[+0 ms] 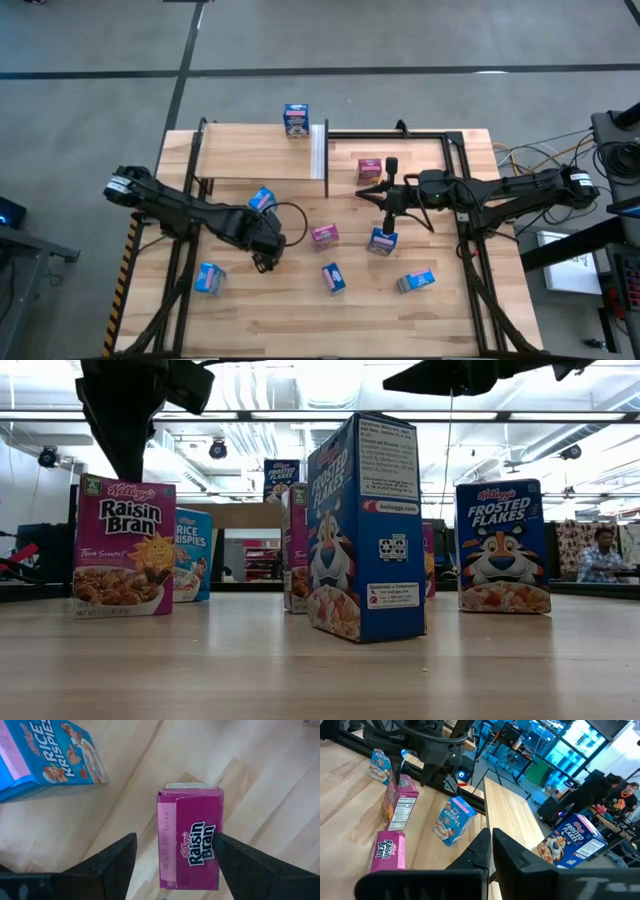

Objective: Stack cereal on shelf
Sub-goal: Put the bottom left pink cereal box on the shelf

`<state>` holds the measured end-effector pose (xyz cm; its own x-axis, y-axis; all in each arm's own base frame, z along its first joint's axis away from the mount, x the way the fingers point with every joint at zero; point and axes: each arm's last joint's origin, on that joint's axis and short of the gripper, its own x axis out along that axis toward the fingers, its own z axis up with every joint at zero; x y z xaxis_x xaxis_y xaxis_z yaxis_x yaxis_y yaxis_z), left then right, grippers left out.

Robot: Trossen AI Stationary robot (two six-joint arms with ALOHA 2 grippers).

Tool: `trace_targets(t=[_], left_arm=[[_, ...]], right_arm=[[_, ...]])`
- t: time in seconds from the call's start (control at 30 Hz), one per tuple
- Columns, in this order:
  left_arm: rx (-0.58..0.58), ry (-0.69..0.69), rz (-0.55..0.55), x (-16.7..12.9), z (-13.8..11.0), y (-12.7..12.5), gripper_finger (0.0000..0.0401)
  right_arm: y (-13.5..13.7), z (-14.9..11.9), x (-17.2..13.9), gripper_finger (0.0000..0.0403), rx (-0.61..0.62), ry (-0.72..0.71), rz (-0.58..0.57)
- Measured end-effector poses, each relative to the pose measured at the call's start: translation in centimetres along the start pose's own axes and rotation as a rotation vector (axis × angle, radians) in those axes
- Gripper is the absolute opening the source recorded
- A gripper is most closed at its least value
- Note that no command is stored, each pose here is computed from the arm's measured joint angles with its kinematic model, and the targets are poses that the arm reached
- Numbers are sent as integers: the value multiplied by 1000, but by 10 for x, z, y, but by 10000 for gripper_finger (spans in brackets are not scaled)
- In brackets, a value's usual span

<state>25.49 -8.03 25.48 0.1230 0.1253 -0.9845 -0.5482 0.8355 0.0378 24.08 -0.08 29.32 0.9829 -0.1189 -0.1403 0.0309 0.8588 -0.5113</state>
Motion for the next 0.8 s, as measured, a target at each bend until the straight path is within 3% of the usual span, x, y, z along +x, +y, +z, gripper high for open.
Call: trace_targets(t=[0.33,0.8], left_arm=[[-12,-53,-74,-25,8,-3,250],[-56,-23,-47,-3,2,-2,281]], right_arm=[[0,0,0,9,1,0,0],[0,0,0,9,0,0,0]])
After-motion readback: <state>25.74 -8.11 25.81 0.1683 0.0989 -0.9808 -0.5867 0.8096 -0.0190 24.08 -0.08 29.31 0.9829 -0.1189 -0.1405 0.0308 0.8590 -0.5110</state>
